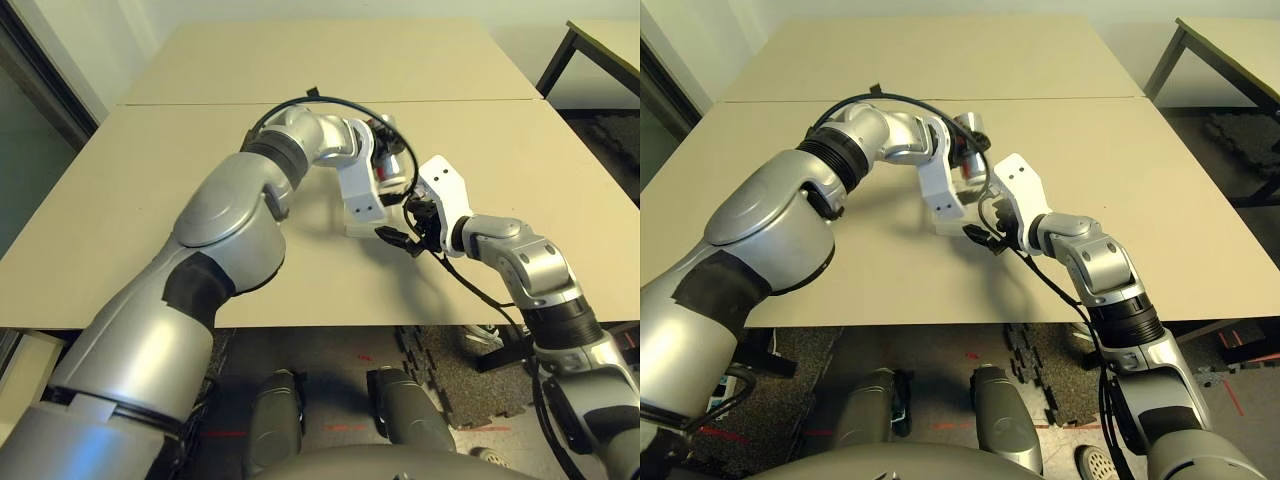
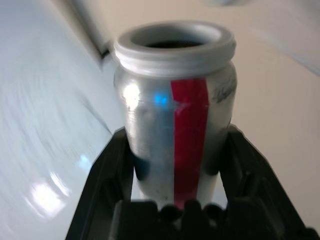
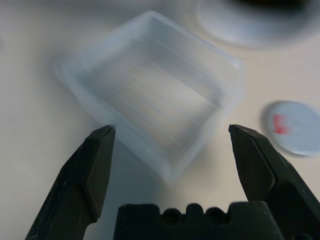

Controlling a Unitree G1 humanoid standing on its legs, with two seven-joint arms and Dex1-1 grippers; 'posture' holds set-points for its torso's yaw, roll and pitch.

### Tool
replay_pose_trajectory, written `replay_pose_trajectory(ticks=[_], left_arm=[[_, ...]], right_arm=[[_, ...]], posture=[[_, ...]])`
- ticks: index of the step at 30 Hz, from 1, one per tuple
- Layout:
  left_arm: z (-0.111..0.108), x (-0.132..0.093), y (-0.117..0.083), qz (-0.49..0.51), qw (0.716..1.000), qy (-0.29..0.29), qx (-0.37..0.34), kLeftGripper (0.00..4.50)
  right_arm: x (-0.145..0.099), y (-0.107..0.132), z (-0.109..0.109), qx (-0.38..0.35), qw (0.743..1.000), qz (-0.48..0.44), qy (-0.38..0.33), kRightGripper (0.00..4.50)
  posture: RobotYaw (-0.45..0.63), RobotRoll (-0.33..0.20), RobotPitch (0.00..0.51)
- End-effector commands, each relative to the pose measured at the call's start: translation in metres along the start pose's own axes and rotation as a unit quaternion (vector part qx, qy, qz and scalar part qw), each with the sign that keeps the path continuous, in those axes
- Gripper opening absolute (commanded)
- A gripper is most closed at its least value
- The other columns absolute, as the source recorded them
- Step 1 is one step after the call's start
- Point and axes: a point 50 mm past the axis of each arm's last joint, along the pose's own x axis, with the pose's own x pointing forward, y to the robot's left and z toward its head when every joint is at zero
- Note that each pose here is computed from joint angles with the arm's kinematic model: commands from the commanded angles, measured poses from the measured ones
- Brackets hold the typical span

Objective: Pour the medicine from the bottle into the box.

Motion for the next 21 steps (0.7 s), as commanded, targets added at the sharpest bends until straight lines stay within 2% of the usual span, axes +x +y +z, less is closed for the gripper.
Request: replay_pose_trajectory(ticks=[1,4,7,11,15,21], left_arm=[[-0.037,-0.019,-0.003,0.066,0.95,0.05,-0.3,2.62],[-0.052,-0.026,-0.019,0.095,0.875,0.053,-0.472,2.62],[-0.07,-0.036,-0.052,0.146,0.758,0.081,-0.63,2.62],[-0.077,-0.044,-0.089,0.196,0.635,0.108,-0.739,2.62],[-0.075,-0.047,-0.121,0.215,0.565,0.136,-0.785,2.62],[-0.072,-0.05,-0.142,0.219,0.532,0.163,-0.801,2.62]], right_arm=[[-0.001,0.002,-0.005,-0.001,1.0,0.007,0.015,4.5],[-0.002,0.001,-0.005,-0.002,1.0,0.008,0.017,4.5],[-0.004,0.001,-0.004,-0.004,1.0,0.009,0.019,4.5],[-0.007,0.0,-0.004,-0.006,1.0,0.011,0.024,4.5],[-0.009,0.0,-0.005,-0.008,0.999,0.013,0.029,4.5],[-0.012,0.002,-0.007,-0.008,0.999,0.02,0.037,4.5]], posture=[[-0.22,0.0,0.074],[-0.21,0.0,0.074],[-0.21,0.0,0.078],[-0.21,0.0,0.084],[-0.21,0.0,0.089],[-0.21,0.0,0.094]])
